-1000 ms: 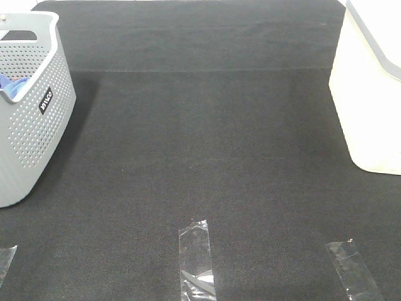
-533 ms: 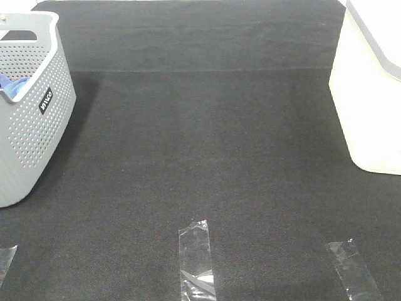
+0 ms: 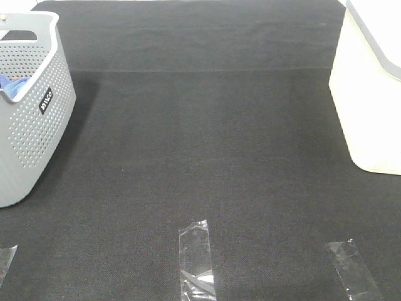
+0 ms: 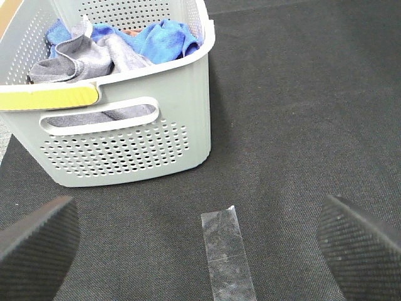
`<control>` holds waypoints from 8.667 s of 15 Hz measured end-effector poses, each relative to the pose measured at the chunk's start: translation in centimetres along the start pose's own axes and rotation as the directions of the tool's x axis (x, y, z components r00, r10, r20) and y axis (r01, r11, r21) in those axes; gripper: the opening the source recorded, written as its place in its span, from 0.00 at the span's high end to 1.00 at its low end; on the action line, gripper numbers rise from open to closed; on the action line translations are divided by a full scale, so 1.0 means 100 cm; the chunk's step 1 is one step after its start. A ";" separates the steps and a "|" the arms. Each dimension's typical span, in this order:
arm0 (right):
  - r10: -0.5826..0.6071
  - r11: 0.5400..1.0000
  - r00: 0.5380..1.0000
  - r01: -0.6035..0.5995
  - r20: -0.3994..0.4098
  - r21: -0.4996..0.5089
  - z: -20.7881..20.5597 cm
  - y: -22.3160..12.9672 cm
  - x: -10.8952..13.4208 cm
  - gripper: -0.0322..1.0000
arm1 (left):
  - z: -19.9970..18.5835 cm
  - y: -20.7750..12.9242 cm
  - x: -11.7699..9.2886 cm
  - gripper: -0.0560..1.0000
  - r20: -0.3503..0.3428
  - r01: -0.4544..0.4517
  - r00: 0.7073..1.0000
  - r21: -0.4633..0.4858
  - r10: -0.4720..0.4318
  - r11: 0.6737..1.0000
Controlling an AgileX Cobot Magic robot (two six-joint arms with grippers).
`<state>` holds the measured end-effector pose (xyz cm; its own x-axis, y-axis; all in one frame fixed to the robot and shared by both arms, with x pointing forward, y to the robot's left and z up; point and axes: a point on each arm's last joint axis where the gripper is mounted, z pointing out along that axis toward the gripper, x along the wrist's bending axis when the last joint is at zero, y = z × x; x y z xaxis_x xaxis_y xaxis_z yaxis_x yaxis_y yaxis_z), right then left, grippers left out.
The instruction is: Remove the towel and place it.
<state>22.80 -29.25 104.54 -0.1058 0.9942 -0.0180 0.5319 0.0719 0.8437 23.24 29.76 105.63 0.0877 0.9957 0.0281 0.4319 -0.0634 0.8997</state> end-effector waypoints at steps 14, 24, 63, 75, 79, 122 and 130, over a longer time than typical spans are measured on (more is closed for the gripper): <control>0.000 1.000 1.000 0.000 0.000 0.000 0.000 0.000 0.000 0.29 | 0.142 0.155 0.020 0.03 -0.050 -0.040 0.998 0.085 0.044 0.996; 0.000 1.000 1.000 0.000 0.000 -0.001 0.000 0.000 0.000 0.29 | 0.291 0.224 0.046 0.16 -0.208 -0.001 0.975 0.334 0.075 0.943; 0.000 1.000 1.000 0.000 0.000 -0.001 0.000 0.000 0.000 0.29 | 0.458 0.143 0.167 0.47 -0.385 0.271 0.923 0.612 -0.019 0.743; 0.000 1.000 1.000 0.000 0.000 -0.001 0.000 0.000 0.000 0.29 | 0.459 0.147 0.167 0.95 -0.353 0.222 0.935 0.605 0.007 0.765; 0.000 1.000 1.000 0.000 0.000 -0.001 0.000 0.000 0.000 0.29 | 0.434 0.183 0.164 0.95 -0.343 0.194 0.939 0.528 -0.001 0.827; -0.064 0.995 0.517 -0.034 -0.854 -0.096 0.207 0.094 0.066 0.29 | 0.216 0.306 -0.195 0.95 0.913 -0.275 0.371 -0.064 0.167 0.959; -0.130 0.973 0.530 0.229 -0.838 -0.006 0.274 0.072 0.120 0.29 | 0.216 0.310 -0.195 0.95 0.909 -0.236 0.383 -0.074 0.162 0.969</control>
<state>48.41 -14.58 95.67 -0.8293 0.4504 0.3308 0.4887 0.2974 0.8202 54.32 6.89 123.55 0.9199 0.3106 -0.2395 0.3319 -0.2911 0.8973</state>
